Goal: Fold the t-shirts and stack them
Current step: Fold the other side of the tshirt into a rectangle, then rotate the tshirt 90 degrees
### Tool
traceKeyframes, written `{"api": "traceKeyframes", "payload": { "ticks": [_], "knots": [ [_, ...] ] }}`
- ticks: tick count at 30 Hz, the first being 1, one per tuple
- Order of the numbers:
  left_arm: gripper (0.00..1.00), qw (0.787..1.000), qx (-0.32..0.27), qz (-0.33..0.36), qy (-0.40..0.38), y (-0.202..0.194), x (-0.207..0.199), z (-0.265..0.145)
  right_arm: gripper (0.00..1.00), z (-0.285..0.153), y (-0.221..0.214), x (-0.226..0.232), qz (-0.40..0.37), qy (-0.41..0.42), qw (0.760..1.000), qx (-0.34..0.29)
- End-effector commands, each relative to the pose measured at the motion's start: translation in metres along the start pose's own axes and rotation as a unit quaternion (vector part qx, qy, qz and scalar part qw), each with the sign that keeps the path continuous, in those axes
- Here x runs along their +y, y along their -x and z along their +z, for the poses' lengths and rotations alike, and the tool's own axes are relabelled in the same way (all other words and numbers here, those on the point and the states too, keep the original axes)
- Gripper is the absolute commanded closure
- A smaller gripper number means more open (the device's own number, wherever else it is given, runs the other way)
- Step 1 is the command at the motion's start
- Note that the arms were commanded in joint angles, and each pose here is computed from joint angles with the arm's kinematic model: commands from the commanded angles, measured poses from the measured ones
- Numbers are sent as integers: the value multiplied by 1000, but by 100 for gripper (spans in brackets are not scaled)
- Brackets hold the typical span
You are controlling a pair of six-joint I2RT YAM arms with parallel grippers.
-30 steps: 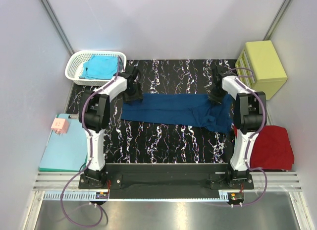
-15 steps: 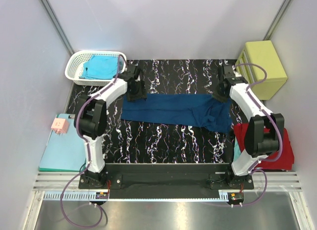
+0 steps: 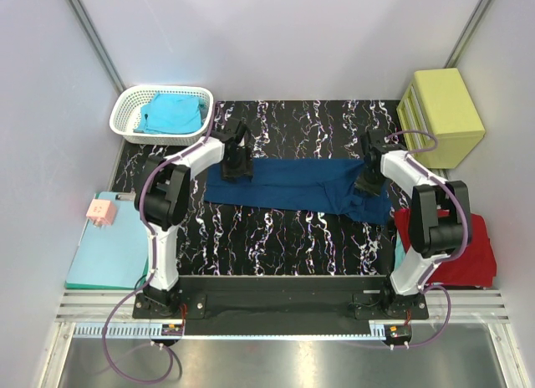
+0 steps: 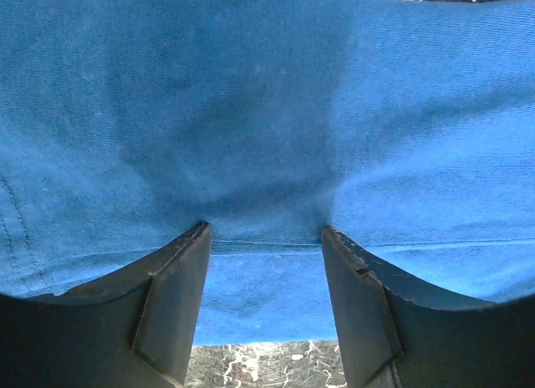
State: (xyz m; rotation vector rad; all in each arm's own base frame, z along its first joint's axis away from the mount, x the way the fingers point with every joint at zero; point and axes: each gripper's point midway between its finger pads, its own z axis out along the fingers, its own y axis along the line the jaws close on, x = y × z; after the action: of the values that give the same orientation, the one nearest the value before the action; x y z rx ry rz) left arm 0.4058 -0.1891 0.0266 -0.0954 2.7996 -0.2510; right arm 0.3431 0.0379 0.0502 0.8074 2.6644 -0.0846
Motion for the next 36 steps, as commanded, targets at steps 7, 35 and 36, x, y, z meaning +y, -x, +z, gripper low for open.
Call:
{"api": "traceKeyframes", "payload": {
  "ticks": [7, 35, 36],
  "knots": [
    [42, 999, 35, 5, 4, -18, 7, 22, 79, 30, -19, -1, -11, -28, 998, 50],
    [47, 995, 60, 36, 67, -146, 39, -35, 79, 52, 66, 86, 29, 16, 998, 48],
    [47, 995, 63, 36, 62, -151, 36, -37, 79, 58, 67, 90, 30, 16, 998, 51]
  ]
}}
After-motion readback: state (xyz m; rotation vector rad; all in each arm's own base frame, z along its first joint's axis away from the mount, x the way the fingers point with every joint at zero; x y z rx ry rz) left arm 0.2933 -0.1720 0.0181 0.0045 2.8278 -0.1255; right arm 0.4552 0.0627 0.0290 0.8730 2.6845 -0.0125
